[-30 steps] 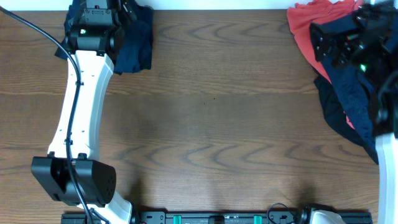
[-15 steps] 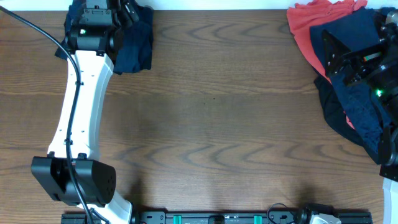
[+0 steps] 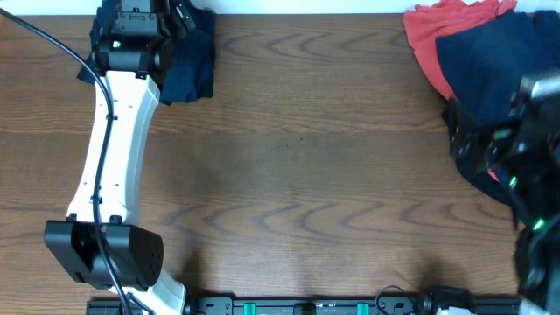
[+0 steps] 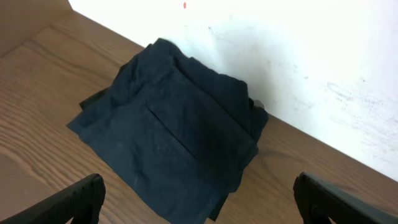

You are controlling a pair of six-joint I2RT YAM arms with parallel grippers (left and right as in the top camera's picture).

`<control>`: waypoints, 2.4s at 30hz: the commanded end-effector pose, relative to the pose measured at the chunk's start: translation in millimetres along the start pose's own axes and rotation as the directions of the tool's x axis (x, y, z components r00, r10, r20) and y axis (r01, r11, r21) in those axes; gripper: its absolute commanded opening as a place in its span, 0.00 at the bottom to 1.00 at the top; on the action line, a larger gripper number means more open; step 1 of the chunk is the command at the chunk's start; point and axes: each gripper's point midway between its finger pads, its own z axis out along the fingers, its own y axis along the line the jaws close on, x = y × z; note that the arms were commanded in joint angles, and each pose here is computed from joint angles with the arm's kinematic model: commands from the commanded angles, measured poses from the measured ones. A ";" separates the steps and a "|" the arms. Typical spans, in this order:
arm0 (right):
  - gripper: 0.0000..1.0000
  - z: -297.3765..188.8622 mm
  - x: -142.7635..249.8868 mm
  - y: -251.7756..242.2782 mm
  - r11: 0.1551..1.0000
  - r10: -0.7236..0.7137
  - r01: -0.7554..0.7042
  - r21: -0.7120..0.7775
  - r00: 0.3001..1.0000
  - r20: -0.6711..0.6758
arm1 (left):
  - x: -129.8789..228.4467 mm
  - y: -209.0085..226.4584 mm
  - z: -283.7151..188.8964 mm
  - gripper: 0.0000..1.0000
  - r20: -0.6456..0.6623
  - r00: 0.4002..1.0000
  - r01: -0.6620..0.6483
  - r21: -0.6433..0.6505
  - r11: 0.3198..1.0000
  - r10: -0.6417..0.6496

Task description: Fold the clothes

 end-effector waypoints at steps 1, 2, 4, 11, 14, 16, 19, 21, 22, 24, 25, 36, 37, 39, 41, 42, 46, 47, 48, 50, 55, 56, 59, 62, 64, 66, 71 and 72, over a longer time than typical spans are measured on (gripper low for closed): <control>0.99 -1.6 44.0 -6.8 0.993 -0.037 0.037 0.116 0.999 0.001 | 1.6 -2.0 2.1 0.98 -0.007 1.000 -0.012 0.004 1.000 0.012; 0.99 -1.8 54.3 -7.7 0.989 -0.024 0.021 0.144 0.999 0.021 | 1.7 -1.9 2.1 0.98 -0.008 1.000 -0.012 0.004 1.000 0.012; 0.99 -2.5 74.2 -12.1 0.976 0.058 -0.074 0.203 0.995 0.084 | 1.6 -2.0 2.1 0.98 -0.007 1.000 -0.012 0.004 1.000 0.012; 0.99 2.6 128.1 -1.3 0.969 0.145 -0.193 0.154 0.950 0.276 | 1.6 -1.9 2.1 0.98 -0.007 1.000 -0.012 0.004 1.000 0.012; 0.99 4.8 158.9 7.4 0.975 0.146 -0.185 0.123 0.951 0.271 | 1.6 -2.0 2.1 0.98 -0.007 1.000 -0.012 0.004 1.000 0.012; 0.99 4.9 173.8 12.5 0.978 0.147 -0.180 0.103 0.952 0.268 | 1.6 -2.0 2.1 0.98 -0.007 1.000 -0.012 0.004 1.000 0.012; 0.99 2.6 187.2 16.2 0.980 0.145 -0.177 0.092 0.951 0.274 | 1.6 -2.0 2.1 0.98 -0.007 1.000 -0.012 0.004 1.000 0.012; 0.99 0.8 192.1 16.9 0.980 0.144 -0.176 0.092 0.948 0.283 | 1.6 -1.9 2.1 0.98 -0.007 1.000 -0.012 0.004 1.000 0.012; 0.99 -0.1 194.5 17.3 0.980 0.144 -0.176 0.092 0.949 0.281 | 1.6 -2.0 2.1 0.98 -0.007 1.000 -0.012 0.004 1.000 0.012; 0.99 -1.3 198.7 17.8 0.980 0.144 -0.175 0.094 0.953 0.268 | 1.6 -2.0 2.1 0.98 -0.007 1.000 -0.012 0.004 1.000 0.012; 0.99 -1.6 201.2 18.1 0.981 0.137 -0.167 0.097 0.956 0.259 | 1.6 -2.0 2.1 0.98 -0.007 1.000 -0.012 0.004 1.000 0.012; 0.99 5.3 237.6 21.2 0.983 0.139 -0.151 0.108 0.984 0.109 | 1.6 -2.0 2.1 0.98 -0.007 1.000 -0.012 0.004 1.000 0.012; 0.99 5.3 237.5 21.2 0.983 0.139 -0.151 0.108 0.984 0.109 | 1.6 -2.0 2.1 0.98 -0.007 1.000 -0.012 0.004 1.000 0.012; 0.99 5.3 237.5 21.1 0.983 0.139 -0.151 0.109 0.984 0.109 | 1.6 -2.0 2.1 0.98 -0.007 1.000 -0.012 0.004 1.000 0.012; 0.99 5.4 237.7 21.1 0.983 0.139 -0.150 0.109 0.984 0.109 | 1.6 -2.0 2.1 0.98 -0.007 1.000 -0.012 0.004 1.000 0.012; 0.99 5.4 237.7 21.1 0.983 0.139 -0.150 0.109 0.984 0.109 | 1.6 -2.0 2.1 0.98 -0.007 1.000 -0.012 0.004 1.000 0.012; 0.99 5.4 237.7 21.1 0.983 0.139 -0.150 0.109 0.984 0.109 | 1.6 -2.0 2.1 0.98 -0.007 1.000 -0.012 0.004 1.000 0.012; 0.99 5.4 237.7 21.1 0.983 0.139 -0.150 0.109 0.984 0.109 | 1.7 -1.9 2.1 0.98 -0.008 1.000 -0.012 0.004 1.000 0.012; 0.99 5.4 237.7 21.1 0.983 0.139 -0.150 0.109 0.984 0.109 | 1.6 -2.0 2.1 0.98 -0.007 1.000 -0.012 0.004 1.000 0.012; 0.99 5.4 237.7 21.1 0.983 0.139 -0.150 0.109 0.984 0.109 | 1.6 -2.0 2.1 0.98 -0.007 1.000 -0.012 0.004 1.000 0.012; 0.99 5.4 237.7 21.1 0.983 0.139 -0.150 0.109 0.984 0.109 | 1.6 -2.0 2.1 0.98 -0.007 1.000 -0.012 0.004 1.000 0.012; 0.99 5.4 237.7 21.1 0.983 0.139 -0.150 0.109 0.984 0.109 | 1.7 -1.9 2.1 0.98 -0.008 1.000 -0.012 0.004 1.000 0.012; 0.99 5.4 237.7 21.1 0.983 0.139 -0.150 0.109 0.984 0.109 | 1.6 -1.9 2.1 0.98 -0.007 1.000 -0.012 0.004 1.000 0.012; 0.99 5.4 237.7 21.1 0.983 0.139 -0.150 0.109 0.984 0.109 | 1.4 0.9 2.4 0.98 -0.008 1.000 -0.017 -0.005 1.000 0.017; 0.99 5.4 237.7 21.1 0.983 0.139 -0.150 0.109 0.984 0.109 | 2.1 6.2 -0.8 0.98 -0.017 1.000 -0.017 -0.017 1.000 0.017; 0.99 5.4 237.7 21.1 0.983 0.139 -0.150 0.109 0.984 0.109 | 9.9 10.0 -6.0 0.98 -0.047 0.998 -0.032 -0.028 0.999 0.031; 0.99 5.4 237.7 21.1 0.983 0.139 -0.150 0.109 0.984 0.109 | 27.8 12.9 -16.2 0.98 -0.062 0.996 0.064 -0.020 0.998 -0.065; 0.99 5.4 237.7 21.1 0.983 0.139 -0.150 0.109 0.984 0.109 | 29.6 10.4 -16.9 0.98 -0.052 0.996 0.075 0.004 0.997 -0.075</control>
